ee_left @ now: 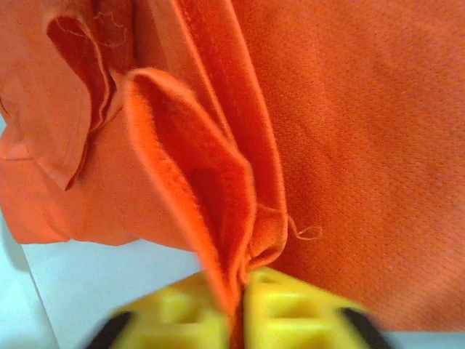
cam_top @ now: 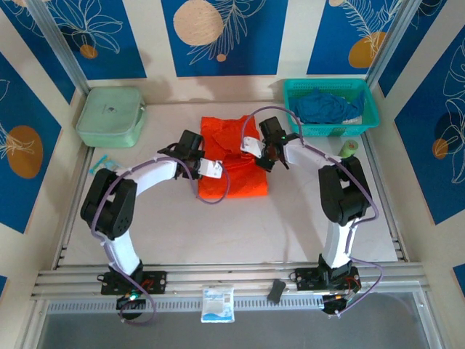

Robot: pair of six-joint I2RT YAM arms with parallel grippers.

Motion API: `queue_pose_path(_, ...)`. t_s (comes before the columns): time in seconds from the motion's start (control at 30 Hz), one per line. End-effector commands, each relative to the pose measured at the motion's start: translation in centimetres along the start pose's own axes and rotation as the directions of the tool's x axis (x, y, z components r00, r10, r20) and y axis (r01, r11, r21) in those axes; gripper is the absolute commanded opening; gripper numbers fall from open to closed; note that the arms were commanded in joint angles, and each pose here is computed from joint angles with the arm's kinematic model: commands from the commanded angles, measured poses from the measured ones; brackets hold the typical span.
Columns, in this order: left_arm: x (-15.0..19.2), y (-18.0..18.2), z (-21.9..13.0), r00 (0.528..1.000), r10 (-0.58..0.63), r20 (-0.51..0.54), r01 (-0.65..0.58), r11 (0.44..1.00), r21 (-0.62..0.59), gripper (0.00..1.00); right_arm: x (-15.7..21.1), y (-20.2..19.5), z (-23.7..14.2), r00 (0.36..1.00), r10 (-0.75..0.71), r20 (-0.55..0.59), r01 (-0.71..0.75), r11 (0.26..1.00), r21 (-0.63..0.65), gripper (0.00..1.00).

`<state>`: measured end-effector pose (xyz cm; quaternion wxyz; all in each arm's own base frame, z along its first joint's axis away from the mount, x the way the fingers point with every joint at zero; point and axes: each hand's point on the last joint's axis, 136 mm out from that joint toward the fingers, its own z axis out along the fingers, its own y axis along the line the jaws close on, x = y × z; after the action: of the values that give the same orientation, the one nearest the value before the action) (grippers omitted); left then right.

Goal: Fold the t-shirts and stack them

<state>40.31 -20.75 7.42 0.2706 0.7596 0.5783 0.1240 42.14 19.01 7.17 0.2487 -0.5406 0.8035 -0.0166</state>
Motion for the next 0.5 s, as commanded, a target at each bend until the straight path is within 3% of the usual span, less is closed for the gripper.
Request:
queue_pose_path(0.0, 0.7, 2.3, 0.9, 0.999, -0.029, -0.018, 0.027, 0.996, -0.080, 0.35, -0.5, -2.5, 0.5, 0.994, 0.107, 0.014, -0.108, 0.992, 0.062, 0.09)
queue_pose_path(0.1, 0.5, 4.1, 1.1, 0.998, -0.056, -0.010, 0.053, 0.986, -0.160, 0.53, -0.1, -3.8, 0.9, 0.983, 0.183, 0.003, -0.182, 0.977, 0.108, 0.29)
queue_pose_path(0.27, 0.4, 8.0, -0.4, 0.993, -0.115, 0.013, 0.112, 0.938, -0.329, 0.63, -1.3, -5.3, 0.3, 0.971, 0.225, 0.073, -0.235, 0.959, 0.157, 0.54)
queue_pose_path(0.47, 0.5, 11.5, -4.3, 0.988, -0.145, 0.044, 0.148, 0.857, -0.493, 0.68, -3.1, -6.0, -3.7, 0.968, 0.177, 0.179, -0.207, 0.964, 0.167, 0.61)
